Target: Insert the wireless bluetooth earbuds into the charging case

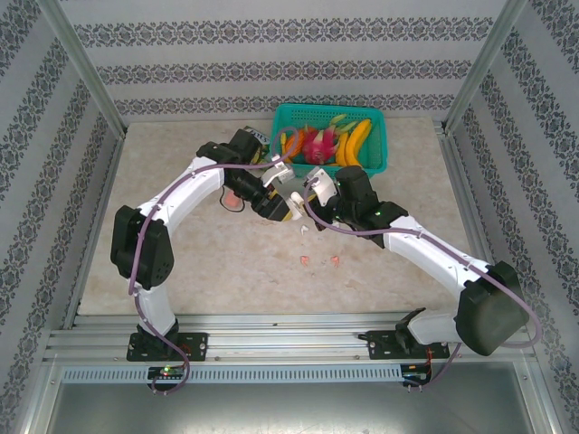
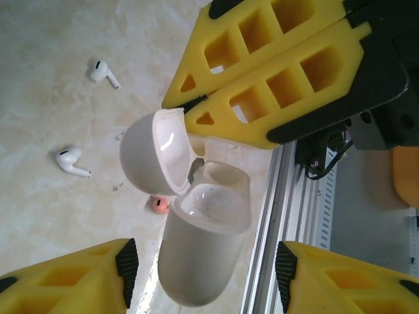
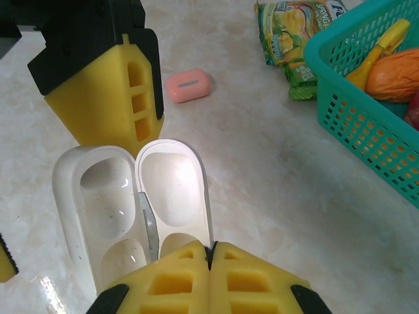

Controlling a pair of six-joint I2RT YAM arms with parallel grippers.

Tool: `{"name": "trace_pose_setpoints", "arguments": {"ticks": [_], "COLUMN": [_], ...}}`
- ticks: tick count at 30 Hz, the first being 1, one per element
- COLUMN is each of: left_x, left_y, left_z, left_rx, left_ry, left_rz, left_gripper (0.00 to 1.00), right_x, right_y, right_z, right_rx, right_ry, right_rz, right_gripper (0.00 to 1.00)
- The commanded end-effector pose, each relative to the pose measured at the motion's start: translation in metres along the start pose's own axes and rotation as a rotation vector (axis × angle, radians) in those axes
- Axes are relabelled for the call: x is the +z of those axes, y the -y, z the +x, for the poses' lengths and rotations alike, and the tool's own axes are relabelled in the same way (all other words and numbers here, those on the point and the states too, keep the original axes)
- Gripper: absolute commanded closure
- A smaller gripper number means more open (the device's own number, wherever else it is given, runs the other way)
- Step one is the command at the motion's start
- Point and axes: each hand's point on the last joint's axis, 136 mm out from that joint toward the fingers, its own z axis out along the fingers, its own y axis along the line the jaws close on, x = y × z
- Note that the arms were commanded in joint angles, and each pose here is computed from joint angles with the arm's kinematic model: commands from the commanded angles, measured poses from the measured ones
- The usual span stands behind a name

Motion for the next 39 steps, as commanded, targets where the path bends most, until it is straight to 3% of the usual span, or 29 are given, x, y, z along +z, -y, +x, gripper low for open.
{"name": "trace_pose_setpoints", "arguments": {"ticks": [1,15,26,27,30,32,35,39], "left_x": [-0.001,0.003,0.006,0.007,0.009,0.008,0.004,-0.006], "left_y": [0.01,0.016,0.015,0.014,0.006,0.001,-0.012,-0.029], "left_z": [-0.009,-0.015,-0.014,-0.014,-0.011,-0.011,-0.013,-0.015], "left_rx": [0.038,0.038,0.036,0.038,0.035,0.031,0.028,-0.008], "left_ry": [0.015,0.039,0.058,0.062,0.082,0.107,0.165,0.245], "left_rz": [0.045,0.113,0.116,0.111,0.071,0.038,-0.05,-0.207], "left_gripper": [0.46,0.68,0.91,0.93,1.0,1.0,1.0,1.0], "right_x": [-0.005,0.0,-0.006,-0.008,-0.021,-0.034,-0.058,-0.079], "right_y": [-0.01,-0.007,-0.004,0.0,0.014,0.024,0.041,0.056], "right_z": [-0.016,-0.018,-0.024,-0.025,-0.03,-0.033,-0.033,-0.015], "right_rx": [-0.005,0.006,0.028,0.047,0.138,0.206,0.305,0.443], "right_ry": [0.049,0.05,0.067,0.065,0.075,0.1,0.145,0.16], "right_rz": [-0.039,-0.039,-0.02,-0.002,0.022,0.037,0.087,0.168], "right_gripper": [1.0,1.0,1.0,0.97,0.52,0.37,0.29,0.27]}}
